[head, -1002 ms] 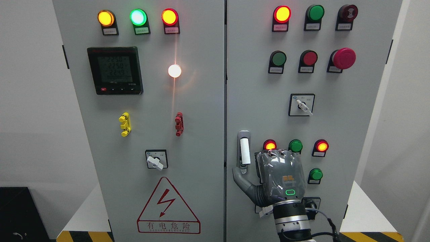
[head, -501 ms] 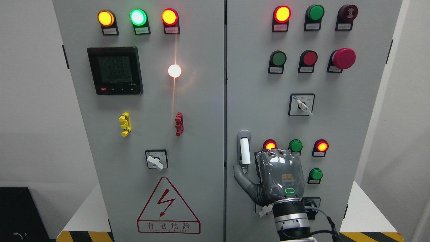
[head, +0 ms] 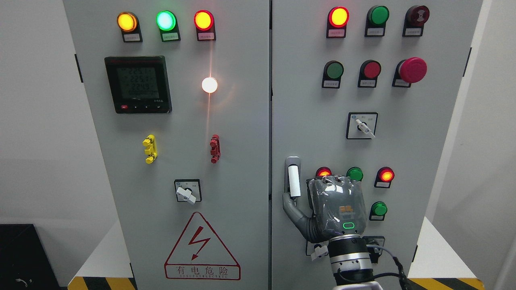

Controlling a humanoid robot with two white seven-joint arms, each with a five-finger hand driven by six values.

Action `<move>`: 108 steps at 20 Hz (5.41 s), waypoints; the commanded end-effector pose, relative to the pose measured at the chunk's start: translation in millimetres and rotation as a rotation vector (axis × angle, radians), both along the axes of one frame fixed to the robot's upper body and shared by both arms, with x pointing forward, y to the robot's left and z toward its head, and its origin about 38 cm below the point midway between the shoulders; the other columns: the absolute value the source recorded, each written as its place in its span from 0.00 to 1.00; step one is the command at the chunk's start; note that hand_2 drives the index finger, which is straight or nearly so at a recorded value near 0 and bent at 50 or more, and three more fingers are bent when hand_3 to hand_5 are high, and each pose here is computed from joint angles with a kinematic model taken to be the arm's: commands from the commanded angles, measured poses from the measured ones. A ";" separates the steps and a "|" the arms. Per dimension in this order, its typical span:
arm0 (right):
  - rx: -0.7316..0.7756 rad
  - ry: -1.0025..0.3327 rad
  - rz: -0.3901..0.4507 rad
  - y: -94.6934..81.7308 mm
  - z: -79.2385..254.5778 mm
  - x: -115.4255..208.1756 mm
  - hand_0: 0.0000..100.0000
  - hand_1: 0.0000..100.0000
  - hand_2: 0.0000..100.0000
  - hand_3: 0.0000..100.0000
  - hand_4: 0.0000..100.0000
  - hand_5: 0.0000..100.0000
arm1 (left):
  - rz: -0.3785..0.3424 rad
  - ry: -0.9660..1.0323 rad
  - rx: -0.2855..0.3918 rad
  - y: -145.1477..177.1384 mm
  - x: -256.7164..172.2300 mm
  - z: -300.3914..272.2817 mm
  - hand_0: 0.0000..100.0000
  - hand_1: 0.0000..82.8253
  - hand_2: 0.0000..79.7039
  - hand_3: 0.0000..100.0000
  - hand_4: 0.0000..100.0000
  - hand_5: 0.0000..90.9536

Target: Release door handle

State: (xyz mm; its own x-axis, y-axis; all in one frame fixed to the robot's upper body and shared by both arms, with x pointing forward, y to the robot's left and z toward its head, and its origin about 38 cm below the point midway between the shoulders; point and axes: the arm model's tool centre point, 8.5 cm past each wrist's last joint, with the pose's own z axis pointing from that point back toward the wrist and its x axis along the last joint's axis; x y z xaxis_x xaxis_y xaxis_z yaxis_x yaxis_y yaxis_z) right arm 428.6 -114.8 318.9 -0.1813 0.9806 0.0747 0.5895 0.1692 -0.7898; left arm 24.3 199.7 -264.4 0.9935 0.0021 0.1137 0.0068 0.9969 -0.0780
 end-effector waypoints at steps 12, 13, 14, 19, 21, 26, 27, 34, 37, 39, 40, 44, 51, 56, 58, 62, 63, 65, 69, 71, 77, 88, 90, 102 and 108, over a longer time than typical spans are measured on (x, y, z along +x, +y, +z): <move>0.006 0.000 -0.008 -2.8 0.6 1.2 0.43 0.27 0.95 1.00 0.94 0.95 | 0.001 0.019 -0.001 0.0 -12.1 -0.3 0.12 0.67 0.00 0.00 0.00 0.00; 0.006 0.000 -0.008 -2.8 0.6 1.2 0.43 0.27 0.95 1.00 0.94 0.95 | 0.003 0.019 -0.001 0.0 -12.0 -0.3 0.12 0.67 0.00 0.00 0.00 0.00; 0.007 0.001 -0.009 -3.4 0.0 1.2 0.43 0.28 0.95 1.00 0.94 0.95 | 0.001 0.018 -0.001 -0.1 -11.5 -0.3 0.12 0.67 0.00 0.00 0.00 0.00; 0.007 0.000 -0.009 -3.5 -0.2 0.8 0.44 0.29 0.95 1.00 0.94 0.95 | 0.003 0.019 -0.001 0.0 -12.0 -0.3 0.12 0.67 0.00 0.00 0.00 0.00; 0.007 0.000 -0.009 -3.5 -0.2 0.8 0.44 0.29 0.95 1.00 0.94 0.95 | 0.001 0.019 -0.001 0.0 -12.1 -0.3 0.12 0.67 0.00 0.00 0.00 0.00; 0.009 0.000 -0.013 -4.4 -1.2 0.6 0.45 0.29 0.95 1.00 0.94 0.95 | 0.001 0.019 -0.001 0.0 -12.0 -0.3 0.12 0.67 0.00 0.00 0.00 0.00; 0.009 -0.002 -0.011 -4.3 -0.8 0.3 0.45 0.29 0.95 1.00 0.94 0.95 | 0.001 0.018 -0.001 -0.1 -11.5 -0.3 0.12 0.67 0.00 0.00 0.00 0.00; 0.013 -0.004 -0.018 -6.7 -0.2 0.4 0.44 0.29 0.95 1.00 0.94 0.95 | 0.001 0.018 -0.001 -0.1 -11.5 -0.3 0.12 0.67 0.00 0.00 0.00 0.00; 0.014 -0.007 -0.019 -7.2 1.0 0.3 0.44 0.29 0.95 1.00 0.94 0.95 | 0.001 0.019 -0.001 0.0 -12.1 -0.3 0.12 0.67 0.00 0.00 0.00 0.00; 0.015 -0.007 -0.019 -7.3 0.7 0.0 0.44 0.30 0.95 1.00 0.94 0.95 | 0.003 0.019 -0.001 0.0 -12.0 -0.3 0.12 0.67 0.00 0.00 0.00 0.00; 0.016 -0.007 -0.018 -7.3 0.7 0.0 0.44 0.30 0.95 1.00 0.94 0.95 | 0.001 0.019 -0.001 0.0 -12.1 -0.3 0.12 0.67 0.00 0.00 0.00 0.00; 0.018 -0.008 -0.022 -8.9 1.5 0.4 0.44 0.30 0.95 1.00 0.94 0.95 | 0.001 0.019 -0.001 0.0 -12.0 -0.3 0.12 0.67 0.00 0.00 0.00 0.00; 0.022 -0.007 -0.030 -12.2 1.6 1.1 0.45 0.29 0.94 1.00 0.94 0.95 | 0.001 0.018 -0.001 -0.1 -11.5 -0.3 0.12 0.67 0.00 0.00 0.00 0.00; 0.025 -0.010 -0.031 -12.8 2.1 0.9 0.46 0.28 0.94 1.00 0.94 0.95 | 0.001 0.018 -0.001 -0.1 -11.5 -0.3 0.12 0.67 0.00 0.00 0.00 0.00; 0.026 -0.010 -0.030 -12.4 2.2 0.8 0.46 0.28 0.94 1.00 0.94 0.95 | 0.001 0.019 -0.001 0.0 -12.1 -0.3 0.12 0.67 0.00 0.00 0.00 0.00; 0.027 -0.010 -0.032 -13.0 2.3 0.9 0.47 0.28 0.95 1.00 0.94 0.95 | 0.001 0.018 -0.001 -0.1 -11.5 -0.3 0.12 0.67 0.00 0.00 0.00 0.00; 0.027 -0.010 -0.032 -13.0 2.3 0.9 0.47 0.28 0.94 1.00 0.94 0.95 | 0.001 0.019 -0.001 0.0 -12.0 -0.3 0.12 0.67 0.00 0.00 0.00 0.00; 0.027 -0.010 -0.032 -13.0 2.3 0.9 0.47 0.28 0.94 1.00 0.94 0.95 | 0.001 0.018 -0.001 -0.1 -11.5 -0.3 0.12 0.67 0.00 0.00 0.00 0.00; 0.034 -0.010 -0.045 -19.0 2.2 1.6 0.47 0.28 0.94 1.00 0.94 0.95 | 0.001 0.018 -0.001 -0.1 -11.5 -0.3 0.12 0.67 0.00 0.00 0.00 0.00; 0.036 -0.010 -0.046 -19.1 2.3 1.7 0.47 0.28 0.94 1.00 0.94 0.95 | 0.001 0.018 -0.001 -0.1 -11.5 -0.3 0.12 0.67 0.00 0.00 0.00 0.00; 0.036 -0.008 -0.046 -19.2 1.7 1.6 0.47 0.28 0.94 1.00 0.94 0.95 | 0.001 0.019 -0.001 0.0 -12.0 -0.3 0.12 0.67 0.00 0.00 0.00 0.00; 0.038 -0.011 -0.050 -20.8 2.5 1.9 0.47 0.28 0.94 1.00 0.94 0.95 | 0.001 0.019 -0.001 0.0 -12.0 -0.3 0.12 0.67 0.00 0.00 0.00 0.00; 0.040 -0.012 -0.051 -21.4 2.9 1.7 0.47 0.29 0.94 1.00 0.95 0.95 | 0.001 0.019 -0.001 0.0 -12.0 -0.3 0.12 0.67 0.00 0.00 0.00 0.00; 0.043 -0.019 -0.049 -22.3 5.2 0.7 0.48 0.27 0.94 1.00 0.95 0.95 | 0.001 0.018 -0.001 -0.1 -11.5 -0.3 0.12 0.67 0.00 0.00 0.00 0.00; 0.047 -0.022 -0.050 -23.1 5.8 0.5 0.49 0.27 0.93 1.00 0.94 0.95 | 0.001 0.019 -0.001 0.0 -12.1 -0.3 0.12 0.67 0.00 0.00 0.00 0.00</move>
